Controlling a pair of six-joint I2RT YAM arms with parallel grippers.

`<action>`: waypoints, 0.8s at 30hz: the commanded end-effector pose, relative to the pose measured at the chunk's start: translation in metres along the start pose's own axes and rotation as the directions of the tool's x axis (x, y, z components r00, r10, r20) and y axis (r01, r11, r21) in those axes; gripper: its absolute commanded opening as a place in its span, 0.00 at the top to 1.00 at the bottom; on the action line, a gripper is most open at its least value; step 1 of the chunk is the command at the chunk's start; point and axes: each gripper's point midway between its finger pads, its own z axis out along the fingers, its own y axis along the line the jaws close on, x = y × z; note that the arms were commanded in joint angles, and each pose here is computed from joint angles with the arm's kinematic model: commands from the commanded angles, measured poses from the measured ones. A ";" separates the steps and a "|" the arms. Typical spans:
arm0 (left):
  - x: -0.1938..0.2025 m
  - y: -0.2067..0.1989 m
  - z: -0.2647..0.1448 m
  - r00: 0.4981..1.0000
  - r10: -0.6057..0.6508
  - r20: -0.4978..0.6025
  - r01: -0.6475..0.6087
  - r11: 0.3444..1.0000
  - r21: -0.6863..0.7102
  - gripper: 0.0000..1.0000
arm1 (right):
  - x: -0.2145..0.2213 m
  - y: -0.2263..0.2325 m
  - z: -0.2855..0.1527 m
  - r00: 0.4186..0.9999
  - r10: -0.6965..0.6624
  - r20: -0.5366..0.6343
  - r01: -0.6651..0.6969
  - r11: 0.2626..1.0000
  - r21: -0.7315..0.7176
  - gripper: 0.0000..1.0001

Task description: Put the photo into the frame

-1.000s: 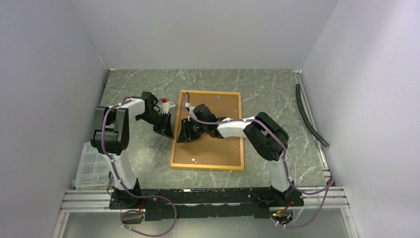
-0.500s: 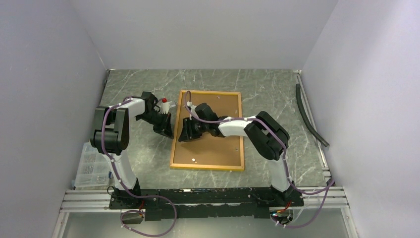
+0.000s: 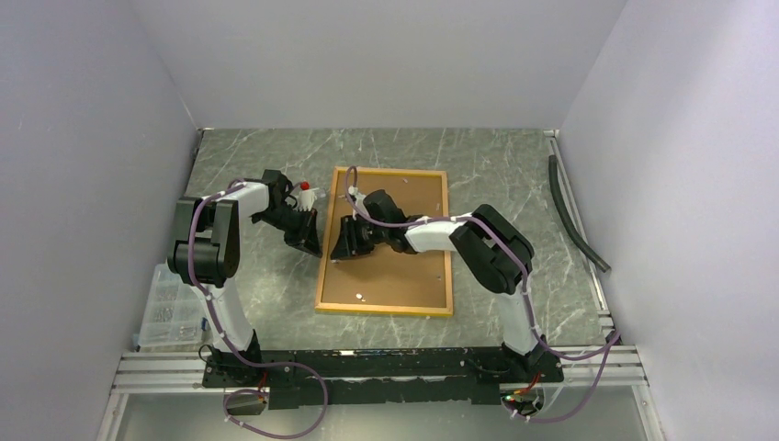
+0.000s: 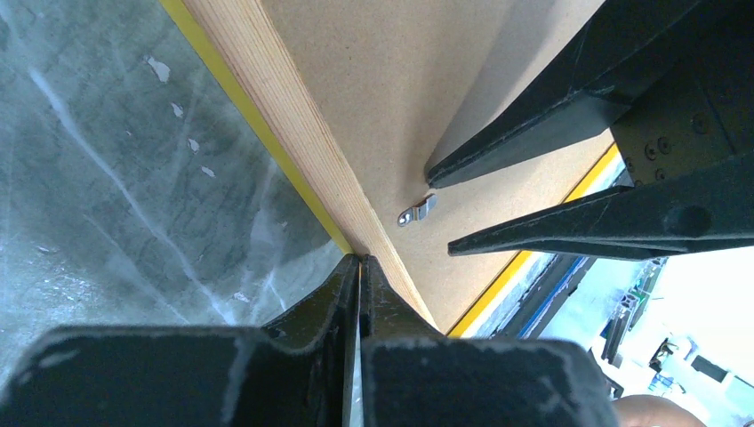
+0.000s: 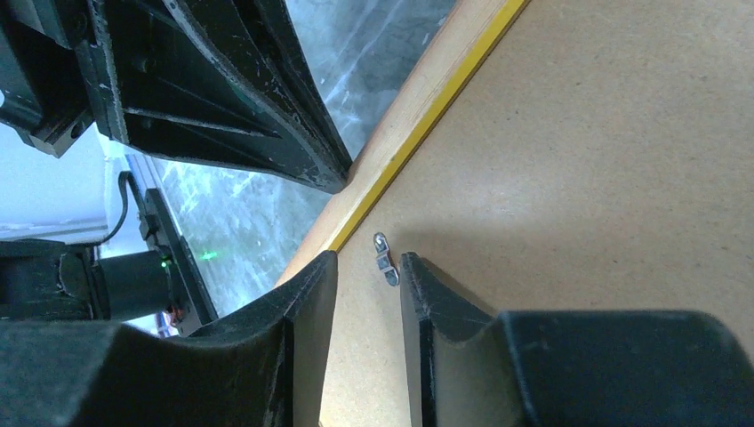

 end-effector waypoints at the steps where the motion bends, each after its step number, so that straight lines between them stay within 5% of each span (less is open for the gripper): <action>1: -0.010 0.003 0.001 0.998 0.059 0.020 -0.058 0.998 -0.019 0.92 | 0.010 0.003 0.008 1.000 0.002 -0.017 -0.002 0.999 -0.037 0.64; 24: -0.012 0.003 0.000 0.998 0.064 0.025 -0.063 0.998 -0.026 0.92 | 0.028 0.020 0.010 0.997 0.029 -0.068 -0.034 0.997 -0.066 0.67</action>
